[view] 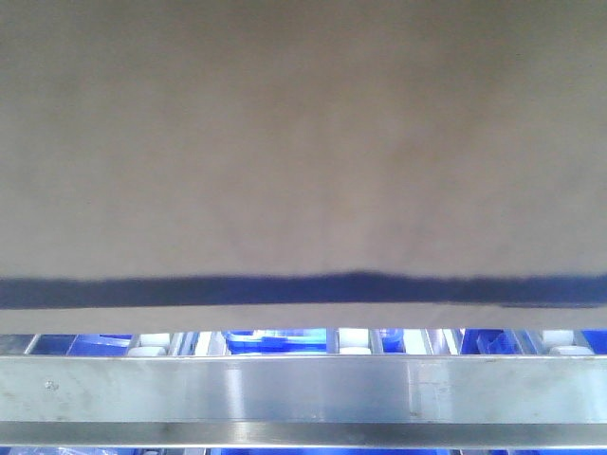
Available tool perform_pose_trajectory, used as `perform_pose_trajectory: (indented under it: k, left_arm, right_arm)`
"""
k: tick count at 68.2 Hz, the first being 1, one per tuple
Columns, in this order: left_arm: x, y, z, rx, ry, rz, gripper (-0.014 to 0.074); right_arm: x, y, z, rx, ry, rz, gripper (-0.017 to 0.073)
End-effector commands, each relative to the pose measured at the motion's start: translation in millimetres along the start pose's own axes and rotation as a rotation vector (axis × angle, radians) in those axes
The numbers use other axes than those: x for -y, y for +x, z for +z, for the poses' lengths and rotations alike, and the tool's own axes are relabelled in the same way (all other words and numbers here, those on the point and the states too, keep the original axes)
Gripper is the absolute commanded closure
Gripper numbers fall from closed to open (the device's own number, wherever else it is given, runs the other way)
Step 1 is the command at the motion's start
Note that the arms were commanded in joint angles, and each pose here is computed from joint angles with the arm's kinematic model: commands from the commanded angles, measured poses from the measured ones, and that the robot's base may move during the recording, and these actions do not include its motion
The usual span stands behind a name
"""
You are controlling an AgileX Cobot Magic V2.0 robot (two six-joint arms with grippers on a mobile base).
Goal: Grab box from left shelf to table start
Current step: 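Lift the box and pull it off the shelf toward the robot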
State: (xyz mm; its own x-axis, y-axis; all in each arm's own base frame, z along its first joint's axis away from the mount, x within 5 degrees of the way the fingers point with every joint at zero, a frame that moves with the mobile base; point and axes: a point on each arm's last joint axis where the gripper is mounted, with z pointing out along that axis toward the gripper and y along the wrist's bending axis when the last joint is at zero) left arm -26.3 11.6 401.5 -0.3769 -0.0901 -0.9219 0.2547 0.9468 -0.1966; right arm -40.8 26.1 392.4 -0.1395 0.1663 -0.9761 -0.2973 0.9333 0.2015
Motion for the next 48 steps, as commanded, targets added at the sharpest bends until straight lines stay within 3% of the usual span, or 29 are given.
perform_pose_trajectory:
  k: [1,48]
  left_arm:
    - [4.8,-22.2,-10.4,0.202,0.055,-0.021,0.0693]
    - [4.8,-22.2,-10.4,0.202,0.055,-0.021,0.0693]
  right_arm:
    - [2.8,-22.7,-2.2,0.180,0.056,-0.049,0.0502]
    - [2.8,-22.2,-2.1,0.174,0.056,-0.049,0.0502]
